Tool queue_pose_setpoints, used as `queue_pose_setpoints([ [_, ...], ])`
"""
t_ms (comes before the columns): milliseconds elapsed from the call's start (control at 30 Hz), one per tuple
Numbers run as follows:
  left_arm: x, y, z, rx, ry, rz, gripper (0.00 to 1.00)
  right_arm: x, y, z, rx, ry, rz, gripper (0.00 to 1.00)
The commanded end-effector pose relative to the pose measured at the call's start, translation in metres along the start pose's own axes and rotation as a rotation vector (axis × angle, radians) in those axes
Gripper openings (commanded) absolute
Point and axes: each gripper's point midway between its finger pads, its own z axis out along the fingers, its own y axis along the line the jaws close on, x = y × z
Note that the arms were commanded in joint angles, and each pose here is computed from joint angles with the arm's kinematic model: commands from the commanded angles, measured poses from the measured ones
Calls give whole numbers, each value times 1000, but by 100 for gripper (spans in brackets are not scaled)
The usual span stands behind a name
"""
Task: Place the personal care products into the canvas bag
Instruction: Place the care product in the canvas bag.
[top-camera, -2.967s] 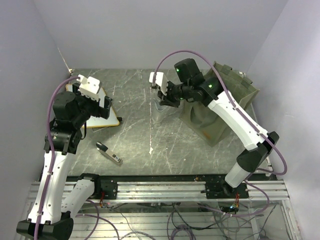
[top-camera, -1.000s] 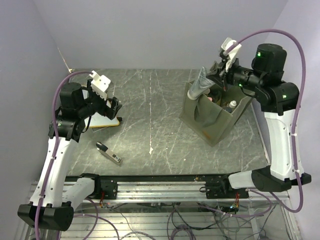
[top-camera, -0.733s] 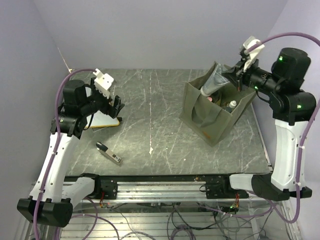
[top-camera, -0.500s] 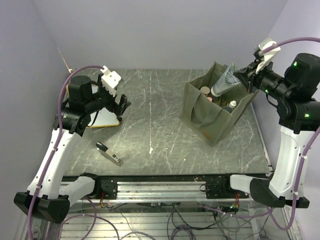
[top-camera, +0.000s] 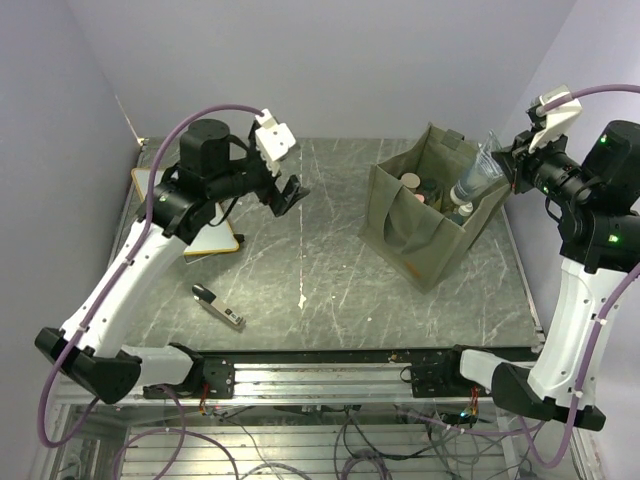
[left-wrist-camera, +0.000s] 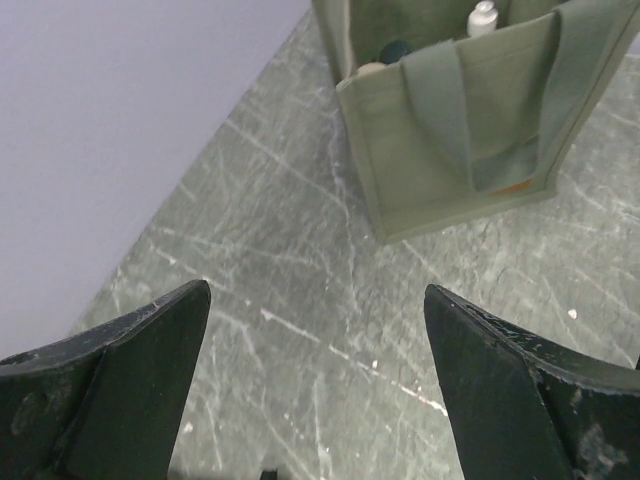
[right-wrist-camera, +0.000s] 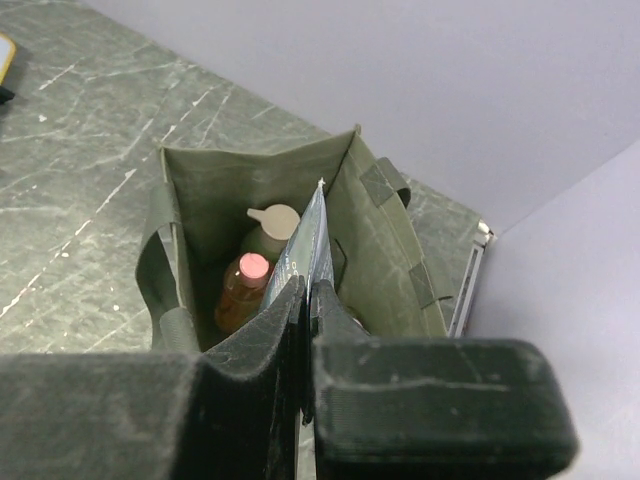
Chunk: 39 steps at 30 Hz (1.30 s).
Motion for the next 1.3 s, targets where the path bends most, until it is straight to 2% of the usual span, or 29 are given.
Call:
queue_pose_setpoints([
  [0, -27, -10, 14, 39, -44, 57, 99, -21, -16, -4, 65, -65, -55, 0],
  [400, -38, -44, 39, 150, -47, 176, 98, -11, -9, -6, 39, -30, -35, 0],
  [867, -40, -57, 46, 200, -78, 225, 98, 2, -4, 7, -15, 7, 1, 0],
  [1267, -44, -107, 89, 346, -73, 311, 97, 12, -10, 16, -19, 55, 21, 0],
])
